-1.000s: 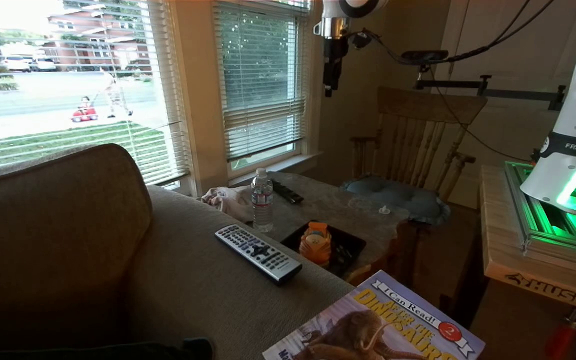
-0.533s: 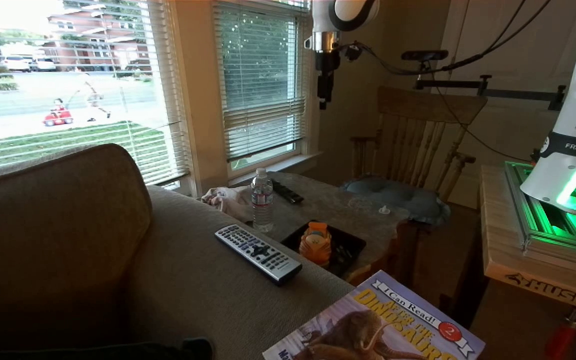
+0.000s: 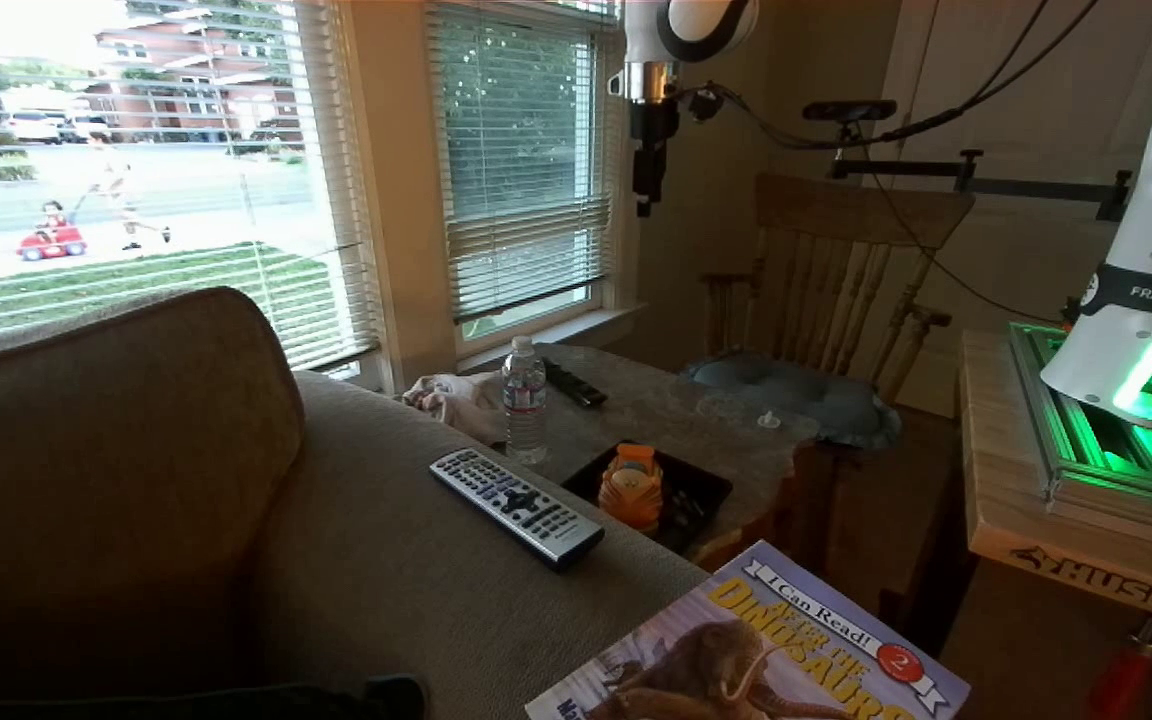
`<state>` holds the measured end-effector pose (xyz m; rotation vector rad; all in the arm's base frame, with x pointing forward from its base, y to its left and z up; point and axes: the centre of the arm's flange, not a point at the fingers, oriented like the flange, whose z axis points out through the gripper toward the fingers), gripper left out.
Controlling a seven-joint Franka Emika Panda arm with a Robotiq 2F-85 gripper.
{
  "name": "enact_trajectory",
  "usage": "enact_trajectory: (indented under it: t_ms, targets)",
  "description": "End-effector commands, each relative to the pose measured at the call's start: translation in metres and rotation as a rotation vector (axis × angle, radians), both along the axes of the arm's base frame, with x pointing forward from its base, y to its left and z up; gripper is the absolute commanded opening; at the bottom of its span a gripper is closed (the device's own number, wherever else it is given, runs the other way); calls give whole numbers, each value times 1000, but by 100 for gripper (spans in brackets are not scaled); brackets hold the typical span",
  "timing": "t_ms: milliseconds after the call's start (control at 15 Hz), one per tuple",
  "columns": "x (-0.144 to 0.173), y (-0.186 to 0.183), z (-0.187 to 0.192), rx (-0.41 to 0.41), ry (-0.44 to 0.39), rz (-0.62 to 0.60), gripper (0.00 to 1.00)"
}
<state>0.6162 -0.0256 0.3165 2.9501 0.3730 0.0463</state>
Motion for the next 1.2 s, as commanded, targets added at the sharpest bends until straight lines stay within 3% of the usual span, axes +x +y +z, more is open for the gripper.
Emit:
enact_trajectory:
  t_ms: [0,200,867,933,1000,1133]
  targets:
    - [17,6,-7,26,-50,34,100]
    - [40,26,-17,32,-75,113,100]
    - [113,90,-74,79,-25,310,100]
    - [115,94,-77,83,1,315,100]
    - [86,84,-73,57,-32,296,100]
    - [93,90,-79,63,-14,302,100]
